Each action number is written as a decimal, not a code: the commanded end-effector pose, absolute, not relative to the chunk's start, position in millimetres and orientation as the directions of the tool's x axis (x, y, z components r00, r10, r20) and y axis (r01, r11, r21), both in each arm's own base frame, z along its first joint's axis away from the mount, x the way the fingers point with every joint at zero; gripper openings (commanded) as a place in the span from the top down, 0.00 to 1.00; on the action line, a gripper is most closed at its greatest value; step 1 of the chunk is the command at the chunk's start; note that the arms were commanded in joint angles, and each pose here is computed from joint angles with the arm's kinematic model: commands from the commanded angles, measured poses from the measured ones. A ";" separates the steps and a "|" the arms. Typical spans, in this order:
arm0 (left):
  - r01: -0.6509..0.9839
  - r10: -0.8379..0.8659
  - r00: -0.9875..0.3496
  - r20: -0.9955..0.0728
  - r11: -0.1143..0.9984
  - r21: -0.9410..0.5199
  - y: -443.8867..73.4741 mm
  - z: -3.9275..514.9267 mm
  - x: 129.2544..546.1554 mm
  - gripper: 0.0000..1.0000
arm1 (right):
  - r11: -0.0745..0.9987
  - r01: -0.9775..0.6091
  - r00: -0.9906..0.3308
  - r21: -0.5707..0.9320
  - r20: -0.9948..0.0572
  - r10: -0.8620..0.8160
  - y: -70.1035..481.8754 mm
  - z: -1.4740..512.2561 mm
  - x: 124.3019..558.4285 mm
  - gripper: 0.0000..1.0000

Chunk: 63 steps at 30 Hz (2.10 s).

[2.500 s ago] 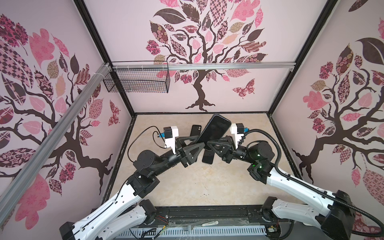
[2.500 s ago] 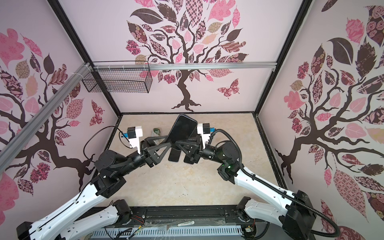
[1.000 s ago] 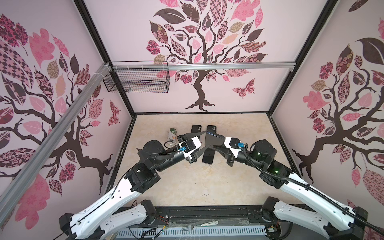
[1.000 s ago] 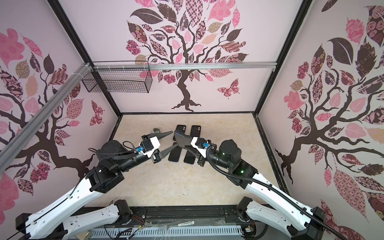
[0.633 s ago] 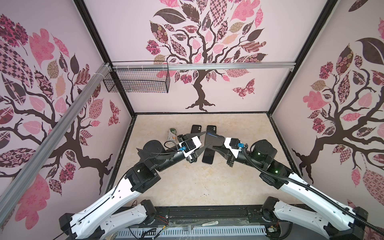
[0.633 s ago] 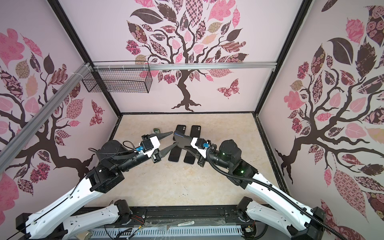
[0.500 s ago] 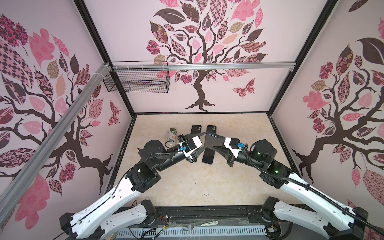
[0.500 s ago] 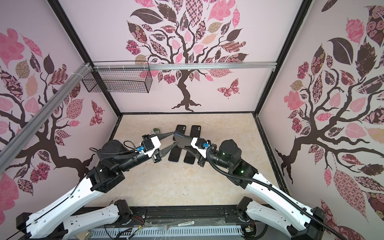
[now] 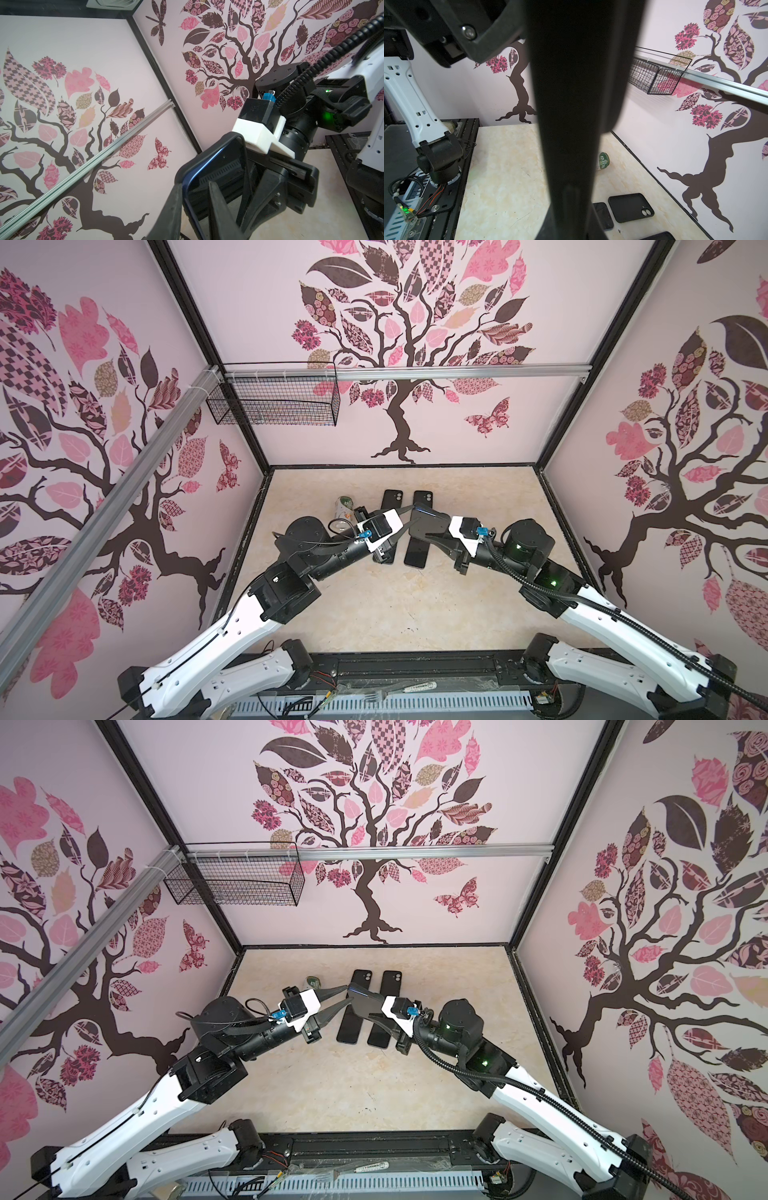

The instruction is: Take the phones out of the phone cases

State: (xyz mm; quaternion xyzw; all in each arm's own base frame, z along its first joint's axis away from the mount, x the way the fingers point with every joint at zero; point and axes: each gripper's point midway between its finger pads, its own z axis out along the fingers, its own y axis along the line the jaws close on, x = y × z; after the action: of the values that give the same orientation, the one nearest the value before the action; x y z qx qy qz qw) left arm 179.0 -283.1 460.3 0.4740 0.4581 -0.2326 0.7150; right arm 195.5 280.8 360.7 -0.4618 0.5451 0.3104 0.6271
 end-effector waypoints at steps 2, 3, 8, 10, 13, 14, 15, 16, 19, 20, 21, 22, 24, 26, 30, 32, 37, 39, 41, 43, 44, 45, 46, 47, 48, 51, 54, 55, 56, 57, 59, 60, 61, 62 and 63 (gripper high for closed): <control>0.837 0.136 0.444 -0.886 0.290 0.464 -300.3 435.3 162.6 0.76 | 0.329 -0.888 0.313 -0.322 -0.946 -0.080 281.1 387.8 179.0 1.00; 0.841 0.139 0.442 -0.886 0.278 0.463 -301.2 433.2 161.3 0.75 | 0.323 -0.888 0.320 -0.328 -0.944 -0.081 281.0 388.3 177.4 1.00; 0.847 0.164 0.437 -0.885 0.256 0.466 -302.9 425.7 160.9 0.70 | 0.288 -0.892 0.339 -0.349 -0.937 -0.087 281.9 387.9 171.1 1.00; 0.847 0.167 0.438 -0.883 0.252 0.468 -303.2 425.8 160.7 0.69 | 0.267 -0.896 0.345 -0.355 -0.935 -0.085 282.8 387.3 167.5 1.00; 0.853 0.166 0.435 -0.885 0.239 0.464 -305.1 424.7 159.8 0.69 | 0.236 -0.904 0.350 -0.357 -0.934 -0.071 284.6 387.8 162.1 1.00; 0.856 0.167 0.432 -0.886 0.233 0.461 -306.0 423.4 159.4 0.69 | 0.227 -0.906 0.351 -0.357 -0.934 -0.068 285.0 388.0 160.3 1.00; 0.858 0.166 0.431 -0.887 0.228 0.460 -306.6 423.1 158.9 0.68 | 0.219 -0.908 0.351 -0.358 -0.934 -0.067 285.5 387.7 159.3 1.00; 0.860 0.168 0.429 -0.888 0.224 0.458 -307.4 421.7 158.8 0.68 | 0.209 -0.910 0.352 -0.358 -0.933 -0.067 286.3 388.0 157.8 1.00; 0.866 0.176 0.421 -0.890 0.215 0.452 -309.4 416.4 159.6 0.68 | 0.186 -0.914 0.353 -0.360 -0.933 -0.073 287.5 385.8 155.2 1.00; 0.868 0.182 0.416 -0.891 0.214 0.449 -310.0 414.0 160.3 0.67 | 0.177 -0.914 0.356 -0.364 -0.931 -0.076 288.1 384.6 154.2 1.00; 0.868 0.185 0.416 -0.891 0.213 0.449 -310.1 412.6 160.5 0.67 | 0.173 -0.914 0.358 -0.367 -0.930 -0.079 288.2 384.3 153.6 1.00; 0.869 0.187 0.413 -0.891 0.213 0.447 -310.4 411.4 161.0 0.67 | 0.172 -0.913 0.361 -0.370 -0.929 -0.082 287.8 384.1 153.5 1.00; 0.870 0.194 0.411 -0.891 0.209 0.447 -311.4 408.1 161.8 0.67 | 0.166 -0.912 0.364 -0.374 -0.927 -0.088 288.1 383.0 152.9 1.00; 0.875 0.199 0.408 -0.891 0.196 0.444 -313.2 405.6 160.8 0.67 | 0.159 -0.913 0.366 -0.376 -0.926 -0.086 288.1 383.4 151.6 1.00; 0.888 0.202 0.404 -0.892 0.147 0.435 -313.8 401.2 153.2 0.70 | 0.153 -0.913 0.369 -0.379 -0.925 -0.088 287.7 383.9 150.3 1.00; 0.897 0.184 0.401 -0.897 0.118 0.425 -312.2 402.6 145.1 0.73 | 0.146 -0.916 0.363 -0.374 -0.927 -0.097 286.2 383.9 148.2 1.00; 0.928 0.151 0.363 -0.919 0.024 0.371 -312.1 400.7 126.1 0.74 | 0.143 -0.901 0.399 -0.408 -0.913 -0.087 279.4 391.2 140.3 1.00; 0.940 0.143 0.339 -0.930 -0.001 0.343 -311.8 399.4 122.5 0.74 | 0.144 -0.897 0.414 -0.419 -0.908 -0.059 276.6 399.9 135.5 1.00; 0.952 0.127 0.306 -0.944 -0.026 0.305 -311.5 397.8 119.2 0.73 | 0.134 -0.895 0.426 -0.425 -0.904 -0.025 274.6 408.8 128.8 1.00; 0.960 0.105 0.280 -0.954 -0.044 0.277 -311.4 398.7 117.1 0.72 | 0.114 -0.898 0.429 -0.426 -0.903 0.007 273.7 415.8 121.7 1.00; 0.963 0.094 0.270 -0.958 -0.050 0.266 -311.9 399.0 116.4 0.71 | 0.105 -0.900 0.428 -0.424 -0.903 0.024 273.4 419.2 118.8 1.00; 0.965 0.087 0.260 -0.962 -0.056 0.256 -312.8 398.5 115.6 0.71 | 0.103 -0.900 0.428 -0.423 -0.903 0.038 272.9 422.2 117.1 1.00; 0.968 0.085 0.248 -0.965 -0.064 0.243 -313.9 396.8 115.1 0.71 | 0.101 -0.901 0.429 -0.422 -0.902 0.056 272.4 425.8 114.9 1.00; 0.970 0.085 0.237 -0.968 -0.071 0.232 -315.2 395.2 114.9 0.71 | 0.099 -0.902 0.429 -0.421 -0.900 0.075 271.8 428.9 112.8 1.00; 0.973 0.090 0.226 -0.970 -0.074 0.220 -315.9 392.5 115.1 0.71 | 0.105 -0.900 0.432 -0.423 -0.897 0.091 270.8 432.2 111.8 1.00; 0.979 0.103 0.198 -0.975 -0.076 0.191 -318.1 384.0 116.7 0.71 | 0.120 -0.896 0.442 -0.427 -0.885 0.149 266.7 444.5 106.8 1.00; 0.983 0.104 0.177 -0.979 -0.069 0.171 -318.2 376.7 117.7 0.71 | 0.122 -0.897 0.442 -0.426 -0.877 0.190 264.1 453.9 102.7 1.00; 0.985 0.104 0.169 -0.980 -0.064 0.163 -317.7 374.3 118.5 0.71 | 0.122 -0.896 0.444 -0.428 -0.873 0.201 263.2 456.4 101.0 1.00; 0.986 0.105 0.162 -0.981 -0.062 0.156 -317.4 371.9 119.0 0.71 | 0.124 -0.895 0.446 -0.429 -0.870 0.211 262.0 459.0 99.7 1.00; 0.987 0.105 0.155 -0.982 -0.059 0.150 -317.2 370.3 119.5 0.71 | 0.125 -0.893 0.449 -0.432 -0.866 0.219 261.0 461.2 98.6 1.00; 0.990 0.114 0.138 -0.984 -0.057 0.133 -317.2 363.9 120.0 0.71 | 0.129 -0.891 0.454 -0.435 -0.859 0.237 258.4 466.5 95.7 1.00; 0.990 0.119 0.132 -0.984 -0.056 0.127 -317.1 361.0 120.5 0.71 | 0.130 -0.890 0.456 -0.437 -0.856 0.244 257.4 468.7 94.5 1.00; 0.991 0.124 0.125 -0.984 -0.056 0.119 -316.8 357.7 120.7 0.71 | 0.132 -0.889 0.458 -0.439 -0.852 0.252 256.3 471.0 93.1 1.00; 0.992 0.129 0.117 -0.985 -0.054 0.111 -316.5 355.1 121.1 0.71 | 0.133 -0.888 0.459 -0.439 -0.851 0.255 255.4 472.0 92.6 1.00; 0.993 0.131 0.112 -0.985 -0.056 0.105 -316.3 352.7 120.6 0.70 | 0.135 -0.887 0.462 -0.442 -0.848 0.260 254.4 474.0 91.6 1.00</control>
State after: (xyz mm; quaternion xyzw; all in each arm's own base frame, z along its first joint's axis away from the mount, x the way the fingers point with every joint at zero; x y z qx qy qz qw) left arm 116.1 -305.8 434.6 0.5524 0.3936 -0.4316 0.5947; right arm 132.5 280.1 366.0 -0.5378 0.4751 0.4014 0.5691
